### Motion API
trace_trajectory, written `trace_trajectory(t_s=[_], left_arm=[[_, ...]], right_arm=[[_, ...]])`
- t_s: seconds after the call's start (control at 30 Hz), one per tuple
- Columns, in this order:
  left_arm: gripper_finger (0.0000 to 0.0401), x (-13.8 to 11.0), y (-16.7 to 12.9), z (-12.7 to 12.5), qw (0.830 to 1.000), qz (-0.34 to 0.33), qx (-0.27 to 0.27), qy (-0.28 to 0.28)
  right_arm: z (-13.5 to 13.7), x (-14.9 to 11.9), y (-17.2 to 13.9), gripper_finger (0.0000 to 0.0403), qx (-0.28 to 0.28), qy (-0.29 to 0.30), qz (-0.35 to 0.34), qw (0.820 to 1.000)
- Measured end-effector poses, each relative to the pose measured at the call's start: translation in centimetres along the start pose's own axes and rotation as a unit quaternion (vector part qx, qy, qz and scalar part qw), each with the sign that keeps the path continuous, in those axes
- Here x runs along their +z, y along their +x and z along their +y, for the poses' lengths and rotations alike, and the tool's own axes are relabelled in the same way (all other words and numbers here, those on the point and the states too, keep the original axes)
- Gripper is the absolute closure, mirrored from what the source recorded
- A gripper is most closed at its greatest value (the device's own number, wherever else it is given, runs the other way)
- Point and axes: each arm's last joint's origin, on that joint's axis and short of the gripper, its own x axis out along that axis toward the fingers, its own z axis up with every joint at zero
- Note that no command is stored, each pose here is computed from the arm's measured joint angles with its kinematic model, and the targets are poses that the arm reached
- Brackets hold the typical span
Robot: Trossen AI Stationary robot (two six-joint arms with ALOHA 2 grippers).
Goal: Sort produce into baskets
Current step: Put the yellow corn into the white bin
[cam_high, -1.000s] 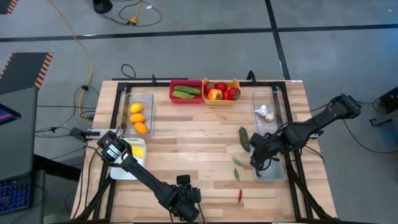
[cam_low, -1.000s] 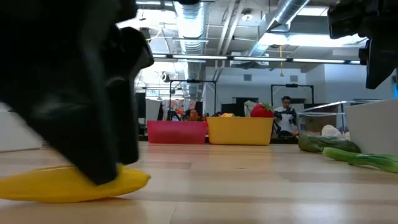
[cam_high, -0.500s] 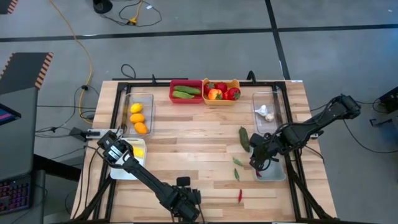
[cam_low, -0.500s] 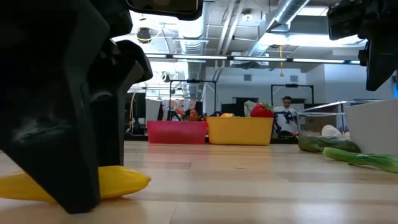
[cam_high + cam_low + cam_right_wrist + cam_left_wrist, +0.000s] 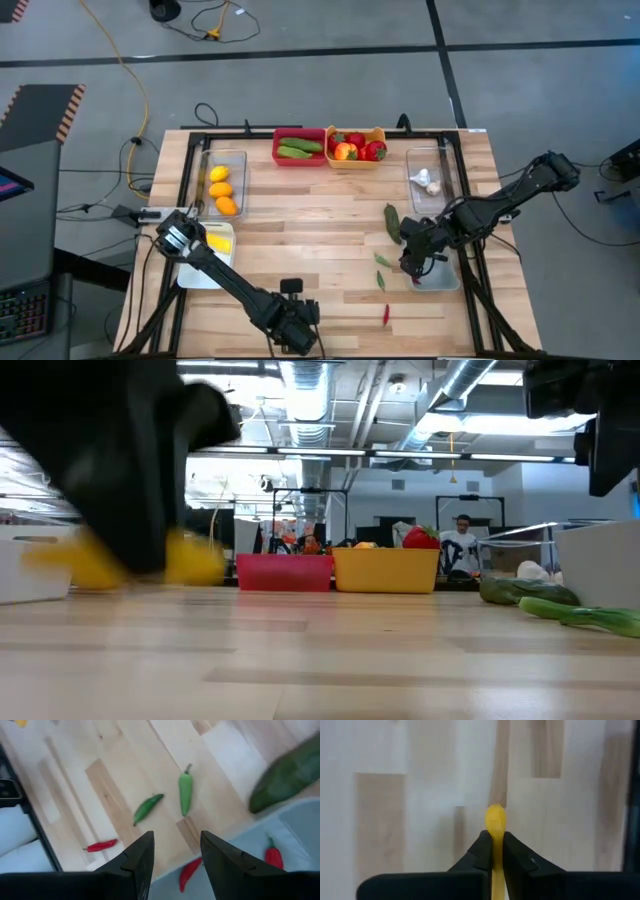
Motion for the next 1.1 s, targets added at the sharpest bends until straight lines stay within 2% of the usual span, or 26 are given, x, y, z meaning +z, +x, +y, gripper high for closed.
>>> trace_trajectory(t_s=[0.2, 0.37, 0.53, 0.7, 0.9, 1.1], left_arm=[[0.0386, -0.2, -4.8, 2.4, 0.999, 0.000, 0.051, 0.018], [0.0386, -1.2, -9.4, 5.0, 0.994, 0.017, 0.104, -0.006], [0.0385, -2.5, -12.8, 7.0, 0.988, 0.033, 0.144, -0.038], [0.0385, -3.8, -14.0, 8.0, 0.978, 0.074, 0.192, -0.042], [0.0385, -5.7, -13.7, 8.5, 0.976, 0.096, 0.194, -0.025], [0.0385, -10.1, -13.6, 11.1, 0.965, 0.126, 0.216, -0.077]], right_arm=[[0.6, 0.3, 0.0, 0.0216, 0.029, -0.014, -0.017, 0.999], [1.3, 0.6, -0.1, 0.0216, 0.065, -0.017, -0.036, 0.997], [2.8, 0.6, -0.4, 0.0216, 0.125, -0.053, -0.066, 0.989], [4.1, 0.3, -0.9, 0.0216, 0.179, -0.068, -0.090, 0.977], [4.9, -0.4, -1.2, 0.0216, 0.206, -0.086, -0.092, 0.970], [5.1, -0.9, -1.3, 0.0216, 0.202, -0.093, -0.099, 0.970]])
